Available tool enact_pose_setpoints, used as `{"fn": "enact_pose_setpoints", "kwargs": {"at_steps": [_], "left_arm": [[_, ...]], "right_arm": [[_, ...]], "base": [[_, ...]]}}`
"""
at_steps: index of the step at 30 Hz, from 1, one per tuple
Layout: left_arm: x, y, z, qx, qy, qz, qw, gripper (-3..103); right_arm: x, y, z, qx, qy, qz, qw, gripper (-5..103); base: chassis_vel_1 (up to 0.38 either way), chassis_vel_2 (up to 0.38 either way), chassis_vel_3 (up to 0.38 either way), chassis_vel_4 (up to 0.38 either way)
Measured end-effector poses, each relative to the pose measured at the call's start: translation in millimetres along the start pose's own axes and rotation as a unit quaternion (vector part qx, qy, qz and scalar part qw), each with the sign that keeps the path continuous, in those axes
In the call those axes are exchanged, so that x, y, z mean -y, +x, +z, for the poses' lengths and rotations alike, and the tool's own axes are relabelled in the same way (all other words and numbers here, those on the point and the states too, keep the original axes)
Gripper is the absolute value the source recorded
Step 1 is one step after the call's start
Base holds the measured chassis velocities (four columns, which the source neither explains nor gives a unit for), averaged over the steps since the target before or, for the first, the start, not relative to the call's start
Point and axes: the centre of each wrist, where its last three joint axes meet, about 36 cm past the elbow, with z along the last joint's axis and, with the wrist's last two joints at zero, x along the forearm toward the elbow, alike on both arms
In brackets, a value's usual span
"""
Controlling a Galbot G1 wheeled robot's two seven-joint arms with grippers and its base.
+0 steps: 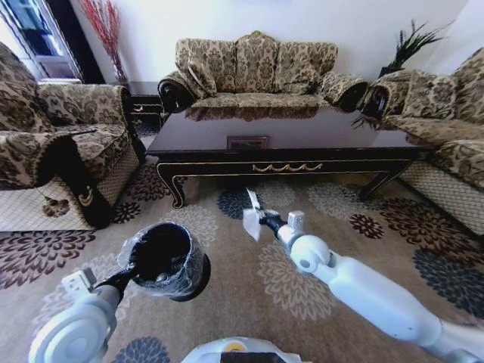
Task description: Move to the front of the table and pick up the trash from the floor, then place it into the trash bin.
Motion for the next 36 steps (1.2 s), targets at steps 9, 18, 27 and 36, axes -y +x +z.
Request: {"fn": "enact_pose_setpoints", "kwargs": {"at_steps": [9,18,27,36], "left_arm": [[0.8,-3,0,0.0,0.003,0.004,1.0,3],[2.2,-7,-1,-0.003,0.009,0.011,0.9999,3],[2.8,-13,-1,-0.007,0.012,0.014,0.9998,3],[1.1,-14,-2,-0.006,0.018,0.013,0.9997,3]], "right_arm": [[-44,-14,-12,0.111,-0.058,-0.174,0.977,0],[-73,-34,-21,0.137,-0.024,-0.278,0.95,0],[-92,-57,-5,0.129,0.022,-0.329,0.935,0],[-106,-76,26,0.102,0.034,-0.346,0.932,0]], "base": [[0.0,0.0,0.0,0.0],[0.0,0.0,0.0,0.0],[0.0,0.0,0.0,0.0],[0.0,0.0,0.0,0.0]]}}
